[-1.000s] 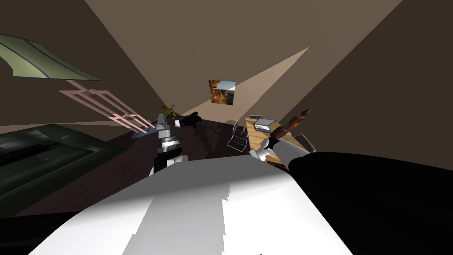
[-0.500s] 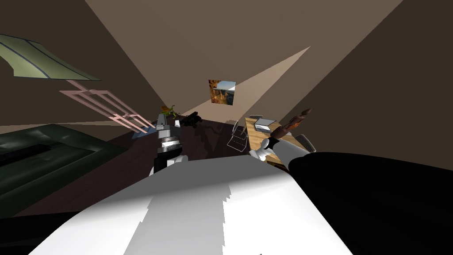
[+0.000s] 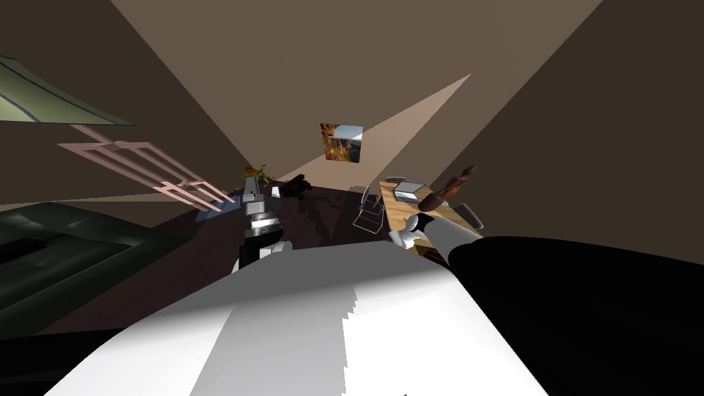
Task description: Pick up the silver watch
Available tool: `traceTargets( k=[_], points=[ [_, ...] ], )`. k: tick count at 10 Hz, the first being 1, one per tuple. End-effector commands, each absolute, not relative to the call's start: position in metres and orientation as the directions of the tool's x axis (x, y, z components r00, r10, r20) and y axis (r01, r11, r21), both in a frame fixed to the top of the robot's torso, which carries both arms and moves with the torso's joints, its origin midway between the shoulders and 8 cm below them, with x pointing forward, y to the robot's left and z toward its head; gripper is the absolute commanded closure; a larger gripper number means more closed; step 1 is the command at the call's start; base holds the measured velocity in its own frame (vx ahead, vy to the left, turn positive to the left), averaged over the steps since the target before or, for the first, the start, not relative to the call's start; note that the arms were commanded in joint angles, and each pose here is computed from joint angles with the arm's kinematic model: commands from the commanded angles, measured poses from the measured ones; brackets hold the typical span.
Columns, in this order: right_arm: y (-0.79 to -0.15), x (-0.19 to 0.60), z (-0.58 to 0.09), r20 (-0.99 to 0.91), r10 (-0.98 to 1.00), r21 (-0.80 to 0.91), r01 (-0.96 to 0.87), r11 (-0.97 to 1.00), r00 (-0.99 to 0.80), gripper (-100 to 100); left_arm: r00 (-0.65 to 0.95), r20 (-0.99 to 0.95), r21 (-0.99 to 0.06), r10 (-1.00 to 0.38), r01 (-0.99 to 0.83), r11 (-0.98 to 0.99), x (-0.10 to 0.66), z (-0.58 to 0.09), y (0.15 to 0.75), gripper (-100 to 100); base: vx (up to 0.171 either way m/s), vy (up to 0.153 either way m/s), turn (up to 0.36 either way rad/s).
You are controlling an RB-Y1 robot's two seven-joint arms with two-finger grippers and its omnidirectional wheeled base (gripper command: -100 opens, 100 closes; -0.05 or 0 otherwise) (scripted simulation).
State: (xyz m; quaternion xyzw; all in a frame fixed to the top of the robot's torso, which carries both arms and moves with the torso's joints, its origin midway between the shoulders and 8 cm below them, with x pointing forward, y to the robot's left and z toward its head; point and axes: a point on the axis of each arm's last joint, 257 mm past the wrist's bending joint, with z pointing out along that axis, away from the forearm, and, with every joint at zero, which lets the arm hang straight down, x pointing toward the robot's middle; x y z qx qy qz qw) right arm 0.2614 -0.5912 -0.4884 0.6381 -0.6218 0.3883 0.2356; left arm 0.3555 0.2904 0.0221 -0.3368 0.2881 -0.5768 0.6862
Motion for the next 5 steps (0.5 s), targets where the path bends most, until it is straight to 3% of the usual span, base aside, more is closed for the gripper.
traceTargets(
  k=[1, 4, 5],
  points=[
    [-0.597, 0.269, -0.487, 0.787, -0.613, -0.181, -0.975, -0.130, -0.064, 100, 0.169, -0.007, -0.795, -0.986, 0.598, 0.108, 0.355, 0.022, 0.290, 0, -0.013, 0.077, -0.083],
    [-0.600, 0.276, -0.485, 0.788, -0.613, -0.181, -0.973, -0.141, -0.058, 100, 0.169, -0.007, -0.795, -0.986, 0.598, 0.108, 0.355, 0.022, 0.290, 0, -0.004, 0.057, -0.066],
    [-0.601, 0.276, -0.485, 0.787, -0.614, -0.181, -0.973, -0.143, -0.056, 0, 0.169, -0.007, -0.795, -0.986, 0.598, 0.108, 0.355, 0.022, 0.290, 0, -0.001, 0.006, 0.002]
  ],
)
